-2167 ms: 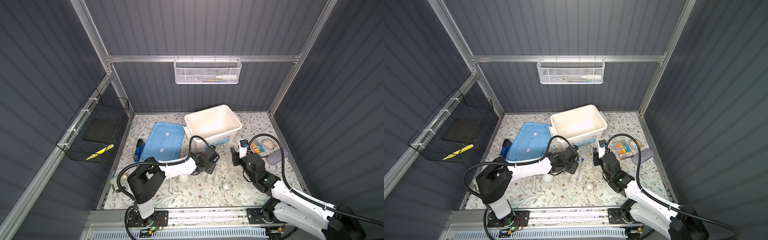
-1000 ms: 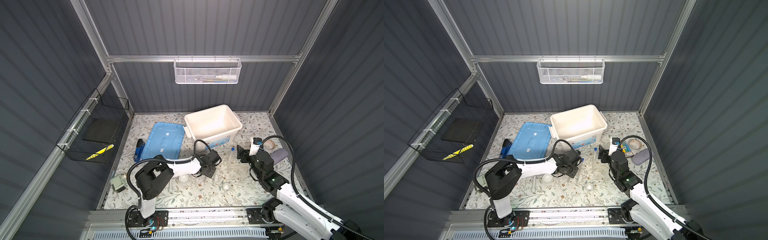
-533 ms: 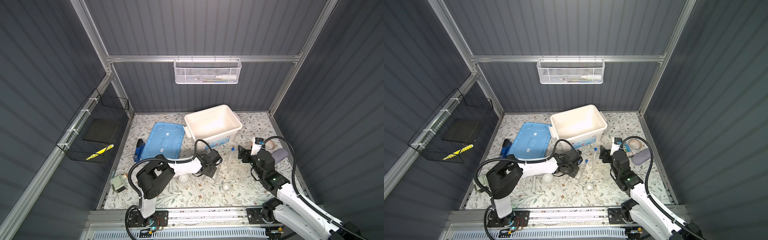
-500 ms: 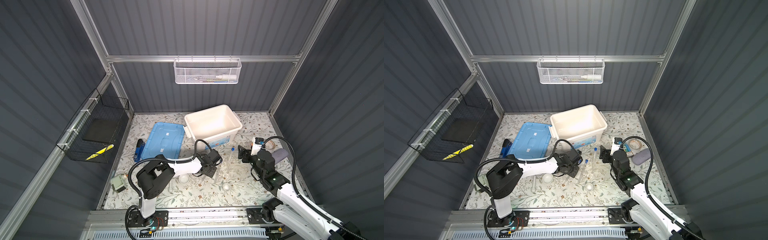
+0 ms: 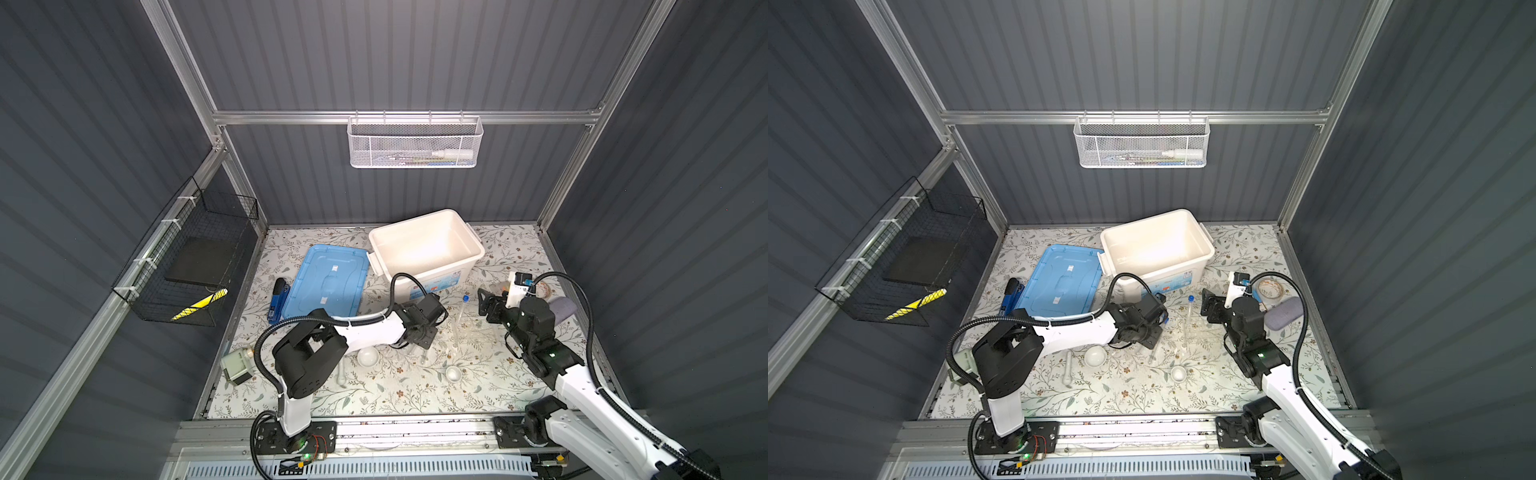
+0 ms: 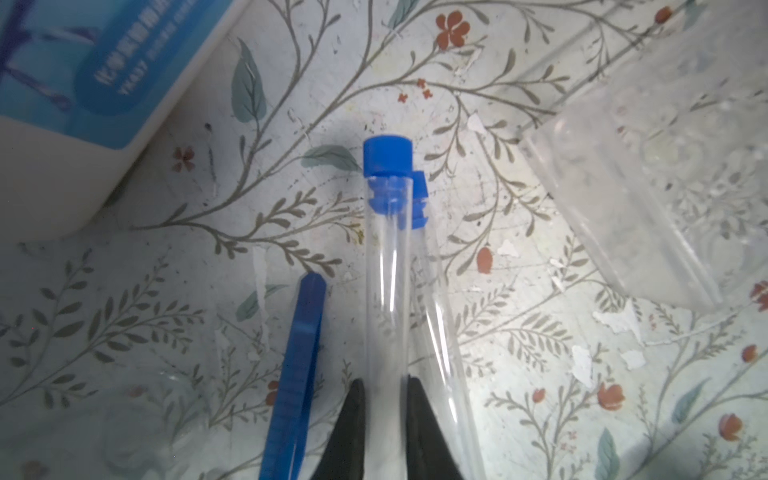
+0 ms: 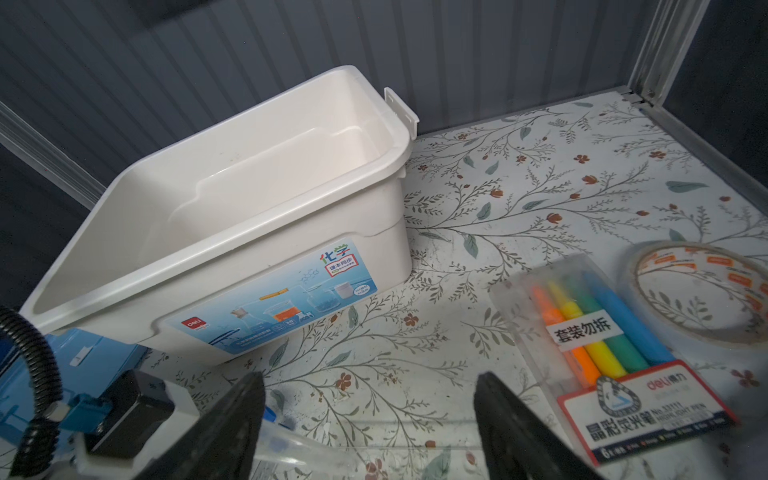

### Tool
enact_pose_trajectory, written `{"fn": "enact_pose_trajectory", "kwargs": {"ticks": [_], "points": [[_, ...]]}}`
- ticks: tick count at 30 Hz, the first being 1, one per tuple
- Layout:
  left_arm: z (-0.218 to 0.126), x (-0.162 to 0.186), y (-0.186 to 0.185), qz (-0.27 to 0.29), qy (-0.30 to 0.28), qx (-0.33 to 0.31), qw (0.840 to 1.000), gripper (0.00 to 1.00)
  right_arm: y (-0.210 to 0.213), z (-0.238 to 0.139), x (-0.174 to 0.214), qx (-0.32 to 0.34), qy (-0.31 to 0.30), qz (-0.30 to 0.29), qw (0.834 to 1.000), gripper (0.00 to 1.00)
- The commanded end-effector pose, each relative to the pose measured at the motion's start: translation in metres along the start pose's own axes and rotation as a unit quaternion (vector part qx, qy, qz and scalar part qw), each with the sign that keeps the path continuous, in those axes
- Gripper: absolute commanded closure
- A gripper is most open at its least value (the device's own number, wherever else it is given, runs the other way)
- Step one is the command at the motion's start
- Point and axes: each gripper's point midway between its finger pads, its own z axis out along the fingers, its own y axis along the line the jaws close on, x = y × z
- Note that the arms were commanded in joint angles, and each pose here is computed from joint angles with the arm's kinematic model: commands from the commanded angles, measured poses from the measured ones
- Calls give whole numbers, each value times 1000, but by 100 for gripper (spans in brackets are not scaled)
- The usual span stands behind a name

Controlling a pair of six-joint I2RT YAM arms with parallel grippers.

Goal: Organize the chemistry lab equipment
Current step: 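Lift the second tube with the left gripper toward the right gripper, then close the right gripper on the tube's blue cap above the left gripper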

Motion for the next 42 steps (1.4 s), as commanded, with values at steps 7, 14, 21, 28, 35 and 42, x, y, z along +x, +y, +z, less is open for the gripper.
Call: {"fn": "enact_pose_trajectory", "kwargs": {"ticks": [7, 14, 21, 28, 35, 42], "points": [[-50, -56, -9, 21, -124, 20, 992, 87, 16, 1, -18, -76, 26, 72, 994, 21], [-69, -76, -8, 49, -168, 12, 984, 87, 21, 10, -21, -114, 60, 109, 986, 24], [-86, -95, -21, 96, -214, 37, 971, 87, 34, 19, -19, -172, 97, 140, 970, 28], [-79, -100, -32, 129, -214, 52, 967, 87, 41, 26, -17, -202, 110, 152, 961, 30], [-68, -105, -35, 152, -211, 45, 965, 87, 45, 38, -15, -221, 127, 157, 954, 32], [-61, -115, -39, 174, -213, 40, 960, 87, 49, 46, -13, -241, 137, 167, 946, 36]]}}
